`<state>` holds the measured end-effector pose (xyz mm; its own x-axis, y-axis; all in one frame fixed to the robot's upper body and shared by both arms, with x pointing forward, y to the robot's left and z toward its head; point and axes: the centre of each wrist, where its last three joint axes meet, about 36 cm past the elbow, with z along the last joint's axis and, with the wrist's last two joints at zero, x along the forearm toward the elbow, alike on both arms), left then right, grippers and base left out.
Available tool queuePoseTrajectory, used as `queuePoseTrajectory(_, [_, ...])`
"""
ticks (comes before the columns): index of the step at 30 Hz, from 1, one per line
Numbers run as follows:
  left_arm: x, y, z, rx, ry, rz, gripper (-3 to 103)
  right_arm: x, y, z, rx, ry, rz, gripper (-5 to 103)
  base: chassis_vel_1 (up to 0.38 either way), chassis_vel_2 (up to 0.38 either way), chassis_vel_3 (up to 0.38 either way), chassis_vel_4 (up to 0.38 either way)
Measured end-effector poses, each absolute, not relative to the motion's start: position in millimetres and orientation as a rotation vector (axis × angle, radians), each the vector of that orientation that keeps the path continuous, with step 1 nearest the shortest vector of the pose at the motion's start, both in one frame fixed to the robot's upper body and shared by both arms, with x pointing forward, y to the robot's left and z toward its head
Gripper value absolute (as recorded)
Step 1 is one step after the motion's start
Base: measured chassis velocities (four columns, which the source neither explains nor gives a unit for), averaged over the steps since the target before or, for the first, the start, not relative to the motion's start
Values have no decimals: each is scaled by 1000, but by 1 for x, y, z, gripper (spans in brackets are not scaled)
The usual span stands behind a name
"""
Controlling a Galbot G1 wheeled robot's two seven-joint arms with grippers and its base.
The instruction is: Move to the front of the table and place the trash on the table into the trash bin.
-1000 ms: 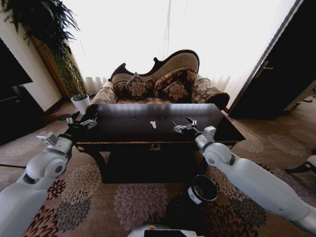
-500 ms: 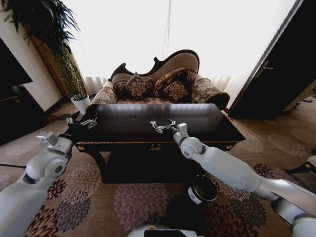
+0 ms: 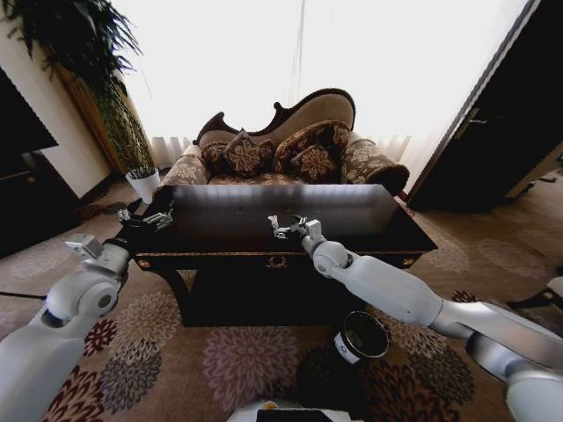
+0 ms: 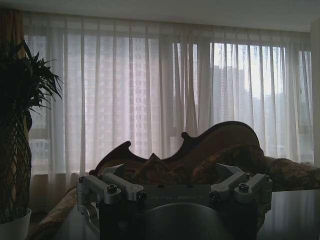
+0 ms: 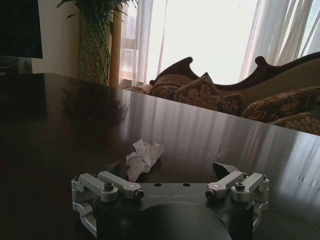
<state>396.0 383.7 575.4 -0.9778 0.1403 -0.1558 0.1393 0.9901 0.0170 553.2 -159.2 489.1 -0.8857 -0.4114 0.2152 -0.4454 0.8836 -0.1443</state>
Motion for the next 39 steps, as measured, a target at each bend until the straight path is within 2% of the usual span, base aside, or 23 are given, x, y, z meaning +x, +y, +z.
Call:
queuePoseTrajectory(4, [396, 384, 575, 210, 2977, 9, 100, 555, -159, 485, 660, -2871, 283, 101, 0, 0, 0, 0])
queuePoseTrajectory(5, [396, 384, 575, 210, 2977, 9, 100, 554, -159, 483, 669, -2871, 284, 97, 0, 0, 0, 0])
queuePoseTrajectory(6, [396, 384, 575, 210, 2977, 9, 100, 554, -159, 483, 669, -2871, 284, 97, 0, 0, 0, 0])
queuePoseTrajectory(8, [396, 384, 575, 210, 2977, 9, 100, 553, -159, 482, 678, -2871, 287, 87, 0, 0, 0, 0])
queuePoseTrajectory(11, [396, 384, 575, 210, 2977, 9, 100, 553, -159, 481, 680, -2872, 289, 82, 0, 0, 0, 0])
queuePoseTrajectory(14, [396, 384, 575, 210, 2977, 9, 100, 553, -159, 481, 679, -2873, 290, 66, 0, 0, 0, 0])
queuePoseTrajectory(17, [396, 384, 575, 210, 2977, 9, 100, 552, -159, 480, 675, -2874, 293, 60, 0, 0, 0, 0])
queuePoseTrajectory(19, [396, 384, 575, 210, 2977, 9, 100, 551, -159, 479, 673, -2876, 304, 49, 0, 0, 0, 0])
queuePoseTrajectory(20, [396, 384, 575, 210, 2977, 9, 100, 551, -159, 479, 673, -2876, 304, 49, 0, 0, 0, 0])
queuePoseTrajectory(22, [396, 384, 575, 210, 2977, 9, 100, 548, -160, 475, 662, -2876, 310, 38, 0, 0, 0, 0])
queuePoseTrajectory(23, [396, 384, 575, 210, 2977, 9, 100, 548, -161, 475, 659, -2876, 311, 38, 0, 0, 0, 0])
queuePoseTrajectory(24, [396, 384, 575, 211, 2977, 9, 100, 547, -162, 474, 655, -2876, 312, 27, 0, 0, 0, 0])
queuePoseTrajectory(26, [396, 384, 575, 210, 2977, 9, 100, 546, -163, 473, 654, -2875, 310, 27, 0, 0, 0, 0])
queuePoseTrajectory(29, [396, 384, 575, 210, 2977, 9, 100, 543, -165, 473, 652, -2876, 310, 12, 0, 0, 0, 0])
queuePoseTrajectory(30, [396, 384, 575, 210, 2977, 9, 100, 543, -165, 473, 652, -2876, 310, 12, 0, 0, 0, 0])
queuePoseTrajectory(32, [396, 384, 575, 210, 2977, 9, 100, 541, -166, 473, 649, -2876, 307, 3, 0, 0, 0, 0])
queuePoseTrajectory(39, [396, 384, 575, 211, 2977, 9, 100, 531, -173, 475, 633, -2880, 293, 0, 0, 0, 0, 0])
